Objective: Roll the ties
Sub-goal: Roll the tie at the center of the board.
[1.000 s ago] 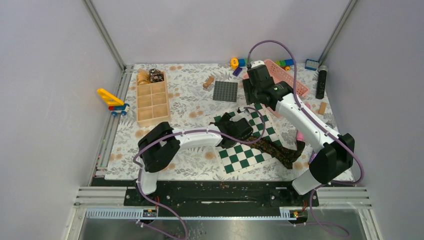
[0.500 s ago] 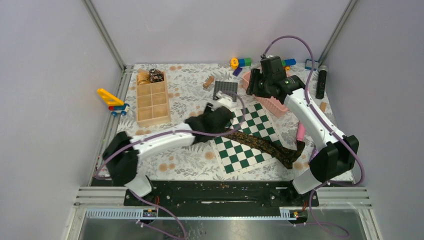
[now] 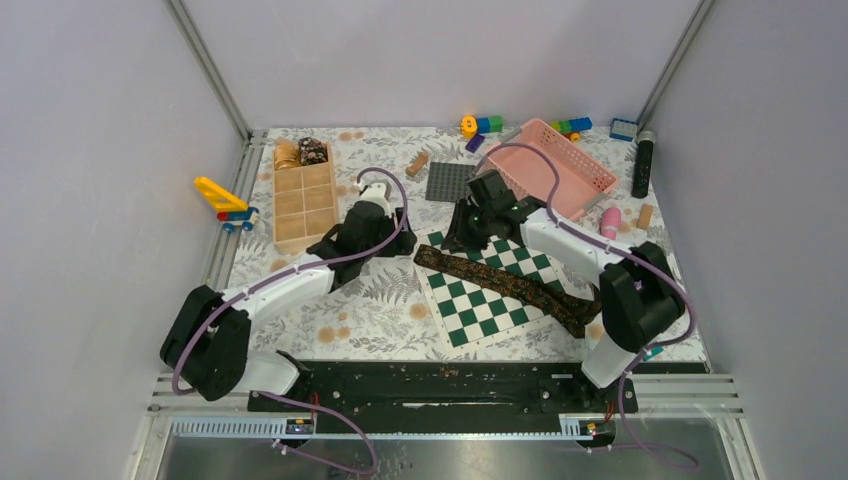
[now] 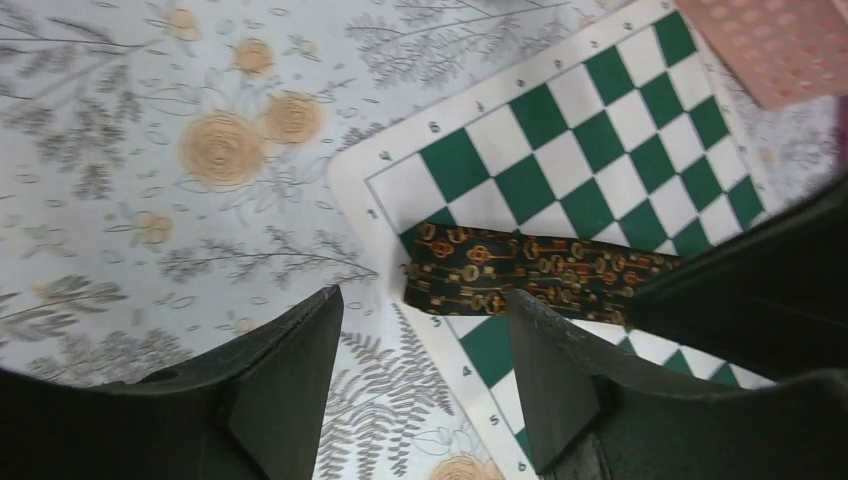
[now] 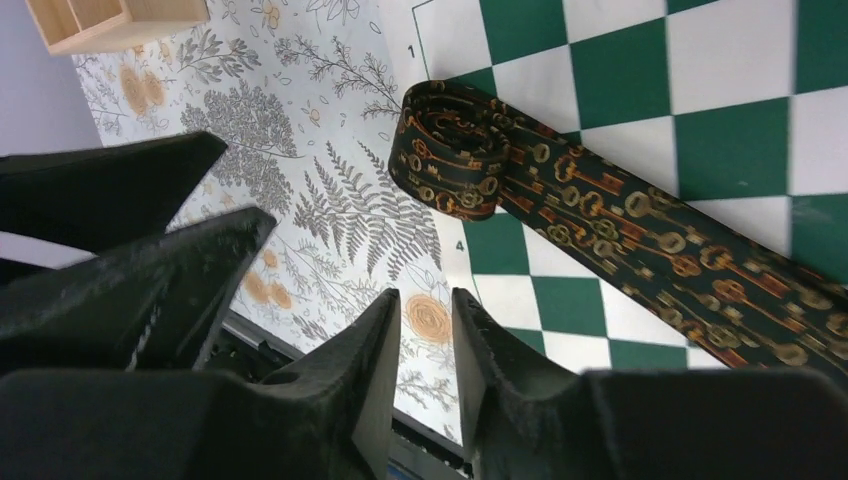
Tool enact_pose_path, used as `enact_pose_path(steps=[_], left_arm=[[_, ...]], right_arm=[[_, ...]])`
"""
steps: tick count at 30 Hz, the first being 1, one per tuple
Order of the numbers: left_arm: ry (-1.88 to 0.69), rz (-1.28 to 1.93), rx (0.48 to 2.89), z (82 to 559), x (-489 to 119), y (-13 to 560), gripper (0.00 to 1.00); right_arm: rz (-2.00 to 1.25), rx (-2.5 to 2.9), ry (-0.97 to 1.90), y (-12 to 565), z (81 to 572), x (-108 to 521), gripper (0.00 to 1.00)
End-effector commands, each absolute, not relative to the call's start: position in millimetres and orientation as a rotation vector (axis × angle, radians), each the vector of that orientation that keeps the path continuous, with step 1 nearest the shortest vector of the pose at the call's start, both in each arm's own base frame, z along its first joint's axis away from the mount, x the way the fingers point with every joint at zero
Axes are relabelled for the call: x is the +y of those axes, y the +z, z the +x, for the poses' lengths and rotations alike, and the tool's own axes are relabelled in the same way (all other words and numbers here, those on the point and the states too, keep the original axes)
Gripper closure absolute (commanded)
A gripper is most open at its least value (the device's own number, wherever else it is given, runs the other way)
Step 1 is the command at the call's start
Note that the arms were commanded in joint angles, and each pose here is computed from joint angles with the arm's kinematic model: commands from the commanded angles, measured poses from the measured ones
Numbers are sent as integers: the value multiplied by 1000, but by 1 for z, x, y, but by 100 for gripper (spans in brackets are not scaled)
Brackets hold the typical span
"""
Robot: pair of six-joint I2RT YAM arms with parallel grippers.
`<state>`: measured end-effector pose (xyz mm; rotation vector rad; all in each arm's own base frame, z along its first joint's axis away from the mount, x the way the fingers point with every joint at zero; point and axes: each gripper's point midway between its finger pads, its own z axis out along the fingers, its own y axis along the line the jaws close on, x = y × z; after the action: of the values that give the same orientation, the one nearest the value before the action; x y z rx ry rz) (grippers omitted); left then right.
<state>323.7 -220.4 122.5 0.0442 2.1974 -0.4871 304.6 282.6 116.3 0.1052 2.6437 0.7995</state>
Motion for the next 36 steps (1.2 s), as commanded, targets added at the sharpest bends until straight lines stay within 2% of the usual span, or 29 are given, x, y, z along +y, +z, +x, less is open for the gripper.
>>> enact_pose_path(steps=[1,9,36], left_arm=[[-783,56,2062,329,-256,146,37],[-816,38,2103,330,-258,119,36],[-837,47,2189,329,-267,69,41]], right_arm=[[123,2616,945,110,311,312,70],[118,2674,971,84,309,325,73],[253,2771,751,23,313,306,74]])
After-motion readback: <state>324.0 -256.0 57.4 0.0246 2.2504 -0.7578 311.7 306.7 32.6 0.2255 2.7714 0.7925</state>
